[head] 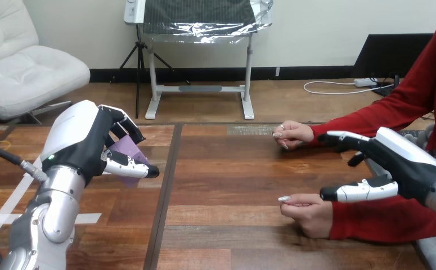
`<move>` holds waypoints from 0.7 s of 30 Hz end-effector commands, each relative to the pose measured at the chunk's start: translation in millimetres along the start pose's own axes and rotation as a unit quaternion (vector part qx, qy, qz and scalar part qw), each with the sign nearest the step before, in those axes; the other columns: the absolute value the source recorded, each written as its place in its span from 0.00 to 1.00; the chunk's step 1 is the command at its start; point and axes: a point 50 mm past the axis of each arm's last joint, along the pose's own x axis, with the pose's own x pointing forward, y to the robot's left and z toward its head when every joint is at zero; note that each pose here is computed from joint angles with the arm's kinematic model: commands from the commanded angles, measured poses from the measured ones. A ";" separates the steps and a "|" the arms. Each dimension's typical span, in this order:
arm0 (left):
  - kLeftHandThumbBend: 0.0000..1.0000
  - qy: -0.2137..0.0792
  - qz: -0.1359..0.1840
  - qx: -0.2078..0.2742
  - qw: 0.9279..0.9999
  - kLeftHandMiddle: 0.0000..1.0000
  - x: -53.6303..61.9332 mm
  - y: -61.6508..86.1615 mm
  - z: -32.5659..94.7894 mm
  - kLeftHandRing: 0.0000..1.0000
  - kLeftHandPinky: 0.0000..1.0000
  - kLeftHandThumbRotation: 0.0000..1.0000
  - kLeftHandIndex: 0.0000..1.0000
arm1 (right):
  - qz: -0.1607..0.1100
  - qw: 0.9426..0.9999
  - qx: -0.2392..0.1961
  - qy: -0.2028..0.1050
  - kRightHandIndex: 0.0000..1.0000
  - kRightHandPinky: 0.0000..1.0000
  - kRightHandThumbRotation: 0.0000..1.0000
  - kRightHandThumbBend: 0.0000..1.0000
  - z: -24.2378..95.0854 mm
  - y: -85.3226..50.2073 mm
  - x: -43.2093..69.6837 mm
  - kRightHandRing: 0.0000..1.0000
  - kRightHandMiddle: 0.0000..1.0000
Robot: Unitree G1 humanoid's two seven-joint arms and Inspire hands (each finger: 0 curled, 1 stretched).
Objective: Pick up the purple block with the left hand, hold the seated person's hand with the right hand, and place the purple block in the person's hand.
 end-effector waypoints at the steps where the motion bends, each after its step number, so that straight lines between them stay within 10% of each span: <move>1: 0.85 -0.035 0.034 -0.005 0.999 0.34 1.8 17.4 17.1 0.27 0.23 0.00 0.43 | 0.005 0.999 -0.037 0.000 0.88 0.73 0.58 1.00 8.7 -28.4 11.0 0.86 0.88; 21: 0.86 -0.036 0.028 -0.010 0.999 0.33 2.5 16.2 16.7 0.26 0.22 0.00 0.43 | 0.068 0.995 -0.049 0.053 0.84 0.67 0.49 1.00 -4.3 -24.6 14.1 0.79 0.83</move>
